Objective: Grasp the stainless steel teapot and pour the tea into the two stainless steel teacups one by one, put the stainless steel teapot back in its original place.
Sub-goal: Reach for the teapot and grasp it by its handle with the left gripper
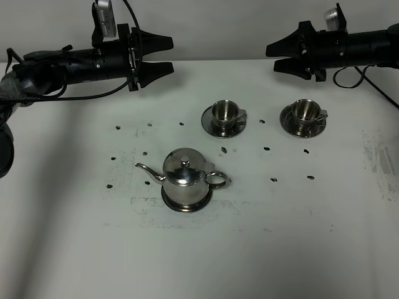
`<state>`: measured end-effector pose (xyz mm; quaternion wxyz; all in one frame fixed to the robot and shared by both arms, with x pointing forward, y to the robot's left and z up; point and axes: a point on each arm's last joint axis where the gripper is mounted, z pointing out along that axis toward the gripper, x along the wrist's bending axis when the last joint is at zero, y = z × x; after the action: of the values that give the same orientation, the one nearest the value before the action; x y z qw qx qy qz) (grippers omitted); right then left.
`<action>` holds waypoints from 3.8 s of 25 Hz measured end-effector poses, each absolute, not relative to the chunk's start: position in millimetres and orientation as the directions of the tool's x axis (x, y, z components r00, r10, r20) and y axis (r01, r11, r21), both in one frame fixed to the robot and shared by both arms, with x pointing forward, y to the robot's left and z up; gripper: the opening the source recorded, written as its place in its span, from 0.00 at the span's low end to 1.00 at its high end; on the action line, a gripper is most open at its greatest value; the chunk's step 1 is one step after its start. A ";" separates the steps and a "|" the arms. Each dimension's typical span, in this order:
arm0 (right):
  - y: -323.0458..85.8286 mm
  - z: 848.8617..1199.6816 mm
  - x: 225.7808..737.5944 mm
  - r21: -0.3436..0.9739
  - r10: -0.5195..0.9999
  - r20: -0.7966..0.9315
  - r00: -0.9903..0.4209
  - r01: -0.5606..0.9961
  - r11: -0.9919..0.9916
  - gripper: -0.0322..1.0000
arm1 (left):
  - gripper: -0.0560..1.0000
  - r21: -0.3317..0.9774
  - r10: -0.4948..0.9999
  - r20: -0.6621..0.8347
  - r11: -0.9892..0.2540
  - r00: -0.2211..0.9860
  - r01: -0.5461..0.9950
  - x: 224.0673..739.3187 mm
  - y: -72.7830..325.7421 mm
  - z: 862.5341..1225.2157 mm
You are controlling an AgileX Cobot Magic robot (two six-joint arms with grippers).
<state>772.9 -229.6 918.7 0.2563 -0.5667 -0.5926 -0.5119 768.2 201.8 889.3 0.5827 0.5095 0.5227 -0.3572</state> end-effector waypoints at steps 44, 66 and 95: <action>-283.1 1076.9 630.0 0.409 0.940 0.153 -0.306 0.885 0.221 0.47 | 0.60 0.450 0.848 -0.008 -0.471 0.530 0.759 680.3 176.9 1031.0; -294.8 1158.3 334.0 0.762 0.995 -0.036 -0.093 0.641 0.087 0.47 | 0.56 0.353 0.241 0.310 -0.927 0.920 0.123 568.7 -16.5 1041.2; -292.2 1054.1 238.1 0.841 0.998 -0.002 -0.062 0.540 0.035 0.47 | 0.56 0.133 -0.015 0.334 -0.989 0.943 -0.063 566.0 -38.0 981.0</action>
<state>238.1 -292.2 1054.1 -0.3286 -0.6008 -0.6399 -0.3486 566.0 -38.0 981.0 0.0711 0.9830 -0.0198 0.1683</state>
